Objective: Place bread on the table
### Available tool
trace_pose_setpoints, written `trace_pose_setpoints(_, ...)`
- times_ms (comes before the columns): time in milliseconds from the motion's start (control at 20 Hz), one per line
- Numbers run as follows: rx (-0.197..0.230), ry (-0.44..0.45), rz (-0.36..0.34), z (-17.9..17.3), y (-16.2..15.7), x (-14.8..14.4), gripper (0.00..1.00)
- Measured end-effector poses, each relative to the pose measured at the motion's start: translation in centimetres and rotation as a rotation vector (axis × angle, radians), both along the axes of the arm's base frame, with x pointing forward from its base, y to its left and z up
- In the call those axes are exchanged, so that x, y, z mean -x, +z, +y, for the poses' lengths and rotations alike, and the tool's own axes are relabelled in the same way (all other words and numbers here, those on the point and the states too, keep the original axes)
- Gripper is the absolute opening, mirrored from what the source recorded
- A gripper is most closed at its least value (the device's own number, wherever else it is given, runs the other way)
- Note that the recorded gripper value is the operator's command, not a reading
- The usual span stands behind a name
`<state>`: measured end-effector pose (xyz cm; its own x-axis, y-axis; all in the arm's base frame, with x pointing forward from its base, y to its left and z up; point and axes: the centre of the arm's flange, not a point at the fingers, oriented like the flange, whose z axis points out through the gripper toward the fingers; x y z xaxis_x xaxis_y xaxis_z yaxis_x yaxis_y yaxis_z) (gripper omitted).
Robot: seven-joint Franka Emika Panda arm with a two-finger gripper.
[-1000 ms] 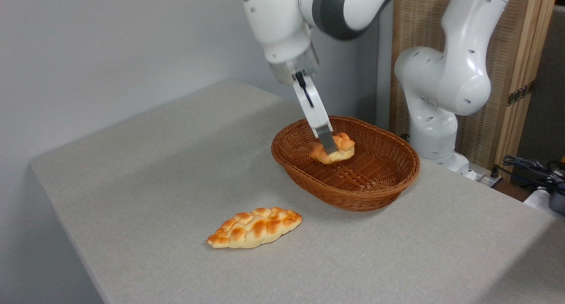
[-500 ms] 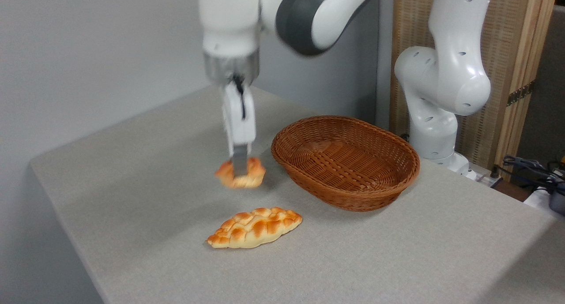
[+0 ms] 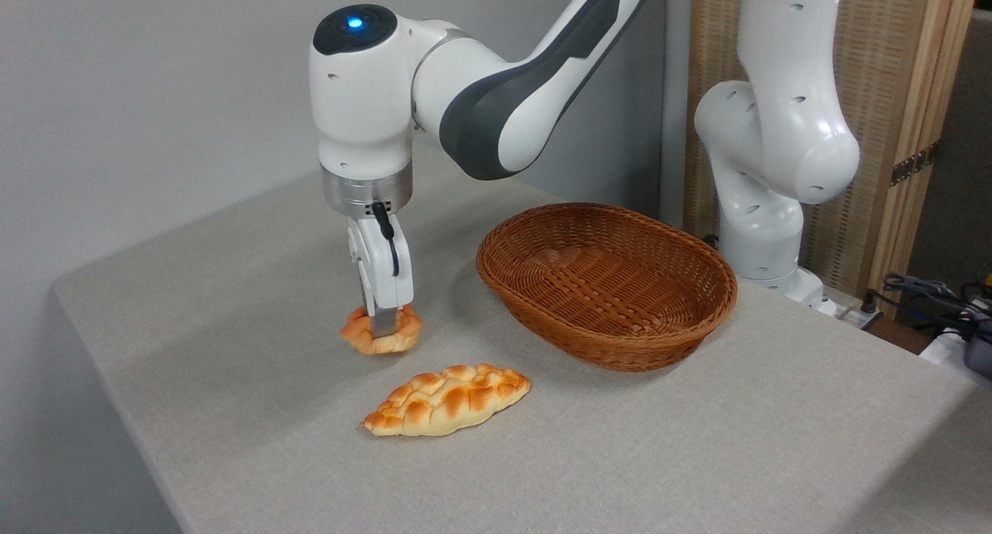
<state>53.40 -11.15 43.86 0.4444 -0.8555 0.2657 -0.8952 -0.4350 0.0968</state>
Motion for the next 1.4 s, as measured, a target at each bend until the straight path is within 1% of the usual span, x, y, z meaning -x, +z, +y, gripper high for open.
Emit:
trace_pose_setpoints(50,0.008,0.005,0.001,0.0,0.1,0.0,1.00)
trace_pose_setpoints(250,0.010,0.006,-0.001,0.0,0.1,-0.1,1.00)
trace_pose_setpoints(400,-0.005,-0.004,-0.012,0.0,0.5,-0.1,1.00)
trace_pose_setpoints(500,-0.015,-0.005,-0.031,0.4,1.3,-0.4,1.00)
trace_pose_setpoints(550,-0.015,-0.003,-0.038,0.7,2.1,-0.6,1.00)
trace_pose_setpoints(650,-0.007,0.003,-0.020,1.7,4.6,-1.0,1.00)
trace_pose_setpoints(750,0.003,0.042,0.017,3.8,8.5,-1.3,1.00)
trace_pose_setpoints(850,0.006,0.106,0.047,6.8,12.6,-1.1,1.00)
trace_pose_setpoints(900,-0.003,0.137,0.052,8.4,14.3,-1.0,1.00)
trace_pose_setpoints(950,-0.028,0.164,0.050,9.9,15.7,-0.8,1.00)
trace_pose_setpoints(1050,-0.106,0.187,0.040,11.5,17.7,-0.5,1.00)
trace_pose_setpoints(1150,-0.172,0.204,0.021,11.6,18.8,-0.6,1.00)
trace_pose_setpoints(1250,-0.206,0.217,0.009,11.6,19.4,-0.8,1.00)
trace_pose_setpoints(1400,-0.230,0.203,0.008,11.0,19.1,-1.1,1.00)
